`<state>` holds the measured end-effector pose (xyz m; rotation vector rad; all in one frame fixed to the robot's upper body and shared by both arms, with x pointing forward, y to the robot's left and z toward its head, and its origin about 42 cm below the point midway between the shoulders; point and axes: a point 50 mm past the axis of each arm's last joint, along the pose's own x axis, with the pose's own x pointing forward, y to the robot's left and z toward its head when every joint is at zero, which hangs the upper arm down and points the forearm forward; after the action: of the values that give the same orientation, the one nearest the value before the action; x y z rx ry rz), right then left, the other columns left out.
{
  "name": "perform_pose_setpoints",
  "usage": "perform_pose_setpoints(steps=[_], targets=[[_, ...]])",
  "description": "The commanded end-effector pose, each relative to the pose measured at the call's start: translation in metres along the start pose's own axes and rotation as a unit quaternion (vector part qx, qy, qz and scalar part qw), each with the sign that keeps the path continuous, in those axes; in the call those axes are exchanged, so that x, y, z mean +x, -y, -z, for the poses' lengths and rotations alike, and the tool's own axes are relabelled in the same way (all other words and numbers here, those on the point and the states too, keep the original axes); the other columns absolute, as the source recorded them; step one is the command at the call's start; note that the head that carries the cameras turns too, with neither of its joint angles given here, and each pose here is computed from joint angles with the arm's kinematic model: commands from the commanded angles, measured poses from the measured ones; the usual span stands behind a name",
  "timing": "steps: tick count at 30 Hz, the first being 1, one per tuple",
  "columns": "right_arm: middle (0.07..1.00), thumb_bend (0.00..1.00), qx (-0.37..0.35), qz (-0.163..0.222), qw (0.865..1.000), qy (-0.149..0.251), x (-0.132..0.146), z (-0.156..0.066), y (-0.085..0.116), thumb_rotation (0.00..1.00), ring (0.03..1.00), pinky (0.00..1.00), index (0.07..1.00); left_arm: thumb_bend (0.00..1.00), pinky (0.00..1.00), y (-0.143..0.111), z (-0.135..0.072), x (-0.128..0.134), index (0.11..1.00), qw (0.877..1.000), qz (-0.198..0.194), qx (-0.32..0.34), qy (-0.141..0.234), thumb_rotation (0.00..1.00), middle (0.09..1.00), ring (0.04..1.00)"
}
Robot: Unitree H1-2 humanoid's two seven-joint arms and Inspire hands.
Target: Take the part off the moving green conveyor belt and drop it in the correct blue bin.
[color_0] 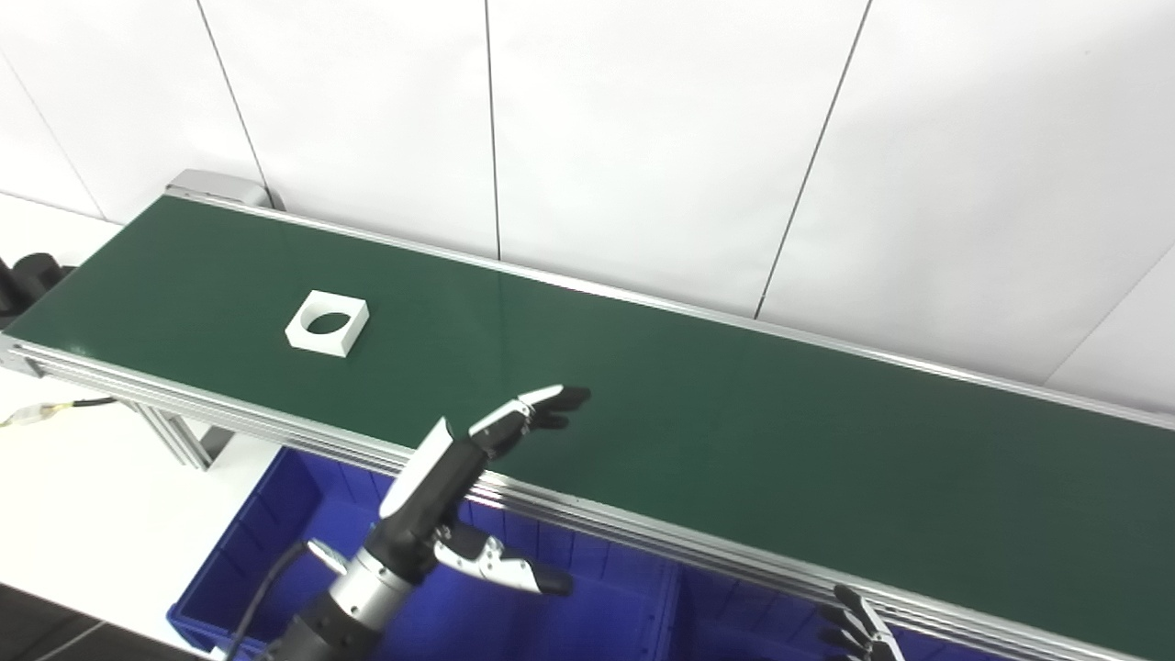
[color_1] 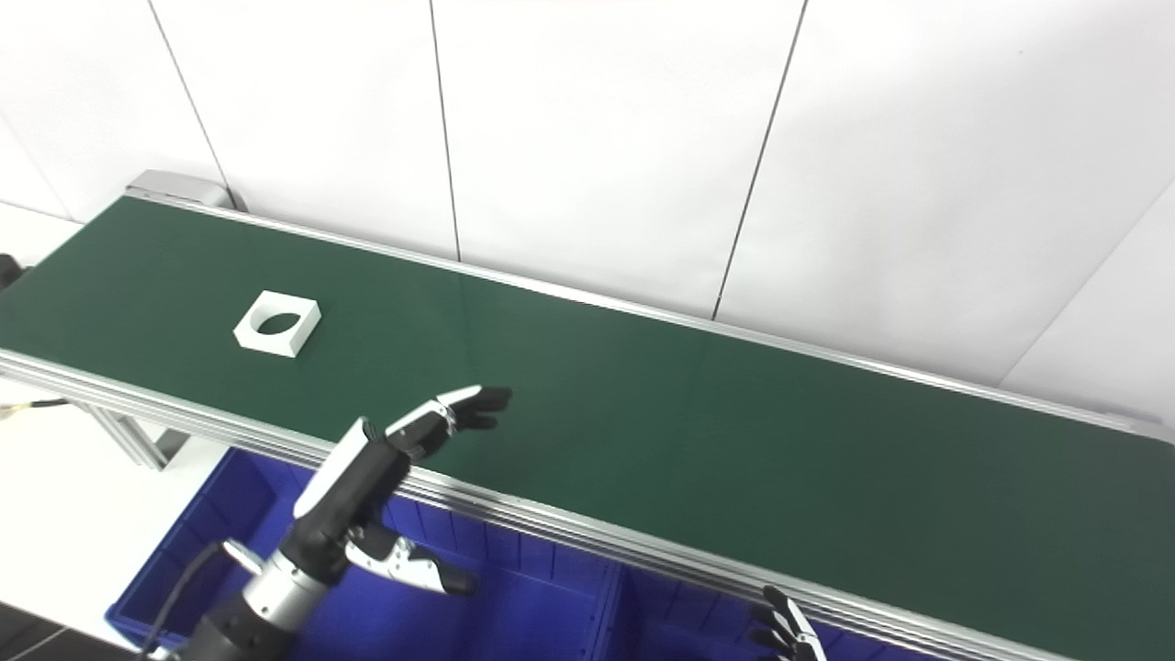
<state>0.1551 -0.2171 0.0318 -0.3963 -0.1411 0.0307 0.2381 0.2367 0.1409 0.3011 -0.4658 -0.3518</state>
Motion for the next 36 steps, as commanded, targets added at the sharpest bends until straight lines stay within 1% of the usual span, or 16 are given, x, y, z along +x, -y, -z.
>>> perform_pose_setpoints(steps=[1, 3, 7, 8, 9, 11, 14, 18, 21, 24, 27, 29, 30, 32, 34, 36], targets=[[0.79, 0.98, 0.014, 0.01, 0.999, 0.037, 0.002, -0.008, 0.003, 0.5, 0.723, 0.61, 0.866, 0.93, 0.83, -0.011, -0.01, 0.012, 0.872, 0.999, 0.014, 0.026, 0.025, 0.4, 0.908, 0.895], [0.787, 0.97, 0.013, 0.01, 0.999, 0.038, 0.002, -0.008, 0.003, 0.51, 0.716, 0.61, 0.865, 0.93, 0.83, -0.02, -0.009, 0.017, 0.873, 0.999, 0.018, 0.038, 0.021, 0.4, 0.908, 0.893], [0.778, 0.98, 0.009, 0.01, 0.999, 0.039, 0.002, -0.007, 0.003, 0.51, 0.704, 0.6, 0.859, 0.92, 0.84, -0.038, -0.007, 0.03, 0.877, 0.998, 0.025, 0.065, -0.009, 0.4, 0.917, 0.9], [0.776, 0.98, 0.009, 0.011, 0.999, 0.039, 0.002, -0.007, 0.003, 0.51, 0.702, 0.59, 0.858, 0.92, 0.84, -0.043, -0.005, 0.035, 0.876, 0.998, 0.025, 0.062, -0.009, 0.4, 0.916, 0.9], [0.77, 0.98, 0.009, 0.011, 0.999, 0.039, 0.002, -0.007, 0.002, 0.51, 0.697, 0.6, 0.852, 0.9, 0.82, -0.046, -0.003, 0.038, 0.877, 0.998, 0.025, 0.06, -0.009, 0.39, 0.913, 0.891], [0.765, 0.99, 0.01, 0.014, 0.999, 0.038, 0.002, -0.007, 0.002, 0.52, 0.694, 0.6, 0.848, 0.88, 0.8, -0.053, 0.0, 0.047, 0.883, 0.997, 0.031, 0.07, -0.01, 0.39, 0.912, 0.885], [0.758, 0.99, 0.013, 0.015, 0.999, 0.036, 0.003, -0.005, 0.003, 0.51, 0.694, 0.62, 0.845, 0.88, 0.82, -0.063, 0.005, 0.062, 0.887, 0.994, 0.043, 0.096, -0.016, 0.4, 0.914, 0.888], [0.756, 0.98, 0.012, 0.018, 0.999, 0.034, 0.003, -0.003, 0.003, 0.5, 0.692, 0.62, 0.844, 0.88, 0.81, -0.074, 0.013, 0.076, 0.882, 0.991, 0.047, 0.123, -0.018, 0.39, 0.901, 0.875], [0.767, 0.99, 0.018, 0.02, 0.999, 0.027, 0.003, -0.002, 0.005, 0.49, 0.703, 0.63, 0.852, 0.89, 0.83, -0.085, 0.02, 0.088, 0.887, 0.987, 0.056, 0.15, -0.03, 0.4, 0.906, 0.886], [0.771, 0.99, 0.02, 0.02, 0.999, 0.025, 0.003, -0.001, 0.006, 0.49, 0.72, 0.65, 0.862, 0.89, 0.85, -0.094, 0.021, 0.096, 0.891, 0.98, 0.063, 0.183, -0.041, 0.39, 0.914, 0.9], [0.773, 0.98, 0.021, 0.022, 0.999, 0.024, 0.003, 0.0, 0.007, 0.49, 0.723, 0.66, 0.868, 0.88, 0.88, -0.104, 0.024, 0.106, 0.888, 0.974, 0.068, 0.213, -0.043, 0.38, 0.913, 0.91], [0.768, 0.98, 0.021, 0.023, 0.999, 0.023, 0.005, 0.0, 0.008, 0.48, 0.722, 0.67, 0.865, 0.89, 0.89, -0.109, 0.025, 0.112, 0.896, 0.97, 0.072, 0.226, -0.05, 0.39, 0.919, 0.922], [0.767, 0.98, 0.02, 0.024, 0.999, 0.023, 0.006, 0.001, 0.009, 0.48, 0.721, 0.67, 0.865, 0.89, 0.89, -0.113, 0.026, 0.116, 0.897, 0.969, 0.074, 0.231, -0.055, 0.4, 0.92, 0.923], [0.764, 0.97, 0.016, 0.024, 0.999, 0.024, 0.008, 0.003, 0.01, 0.48, 0.716, 0.65, 0.863, 0.89, 0.86, -0.118, 0.029, 0.122, 0.893, 0.965, 0.076, 0.243, -0.066, 0.37, 0.921, 0.915], [0.766, 0.95, 0.012, 0.024, 0.999, 0.024, 0.01, 0.006, 0.012, 0.48, 0.7, 0.61, 0.863, 0.9, 0.83, -0.122, 0.031, 0.127, 0.888, 0.961, 0.078, 0.254, -0.076, 0.34, 0.914, 0.899], [0.773, 0.95, 0.009, 0.024, 0.999, 0.021, 0.01, 0.008, 0.014, 0.49, 0.708, 0.61, 0.87, 0.9, 0.82, -0.127, 0.034, 0.13, 0.889, 0.958, 0.083, 0.262, -0.081, 0.32, 0.913, 0.896]])
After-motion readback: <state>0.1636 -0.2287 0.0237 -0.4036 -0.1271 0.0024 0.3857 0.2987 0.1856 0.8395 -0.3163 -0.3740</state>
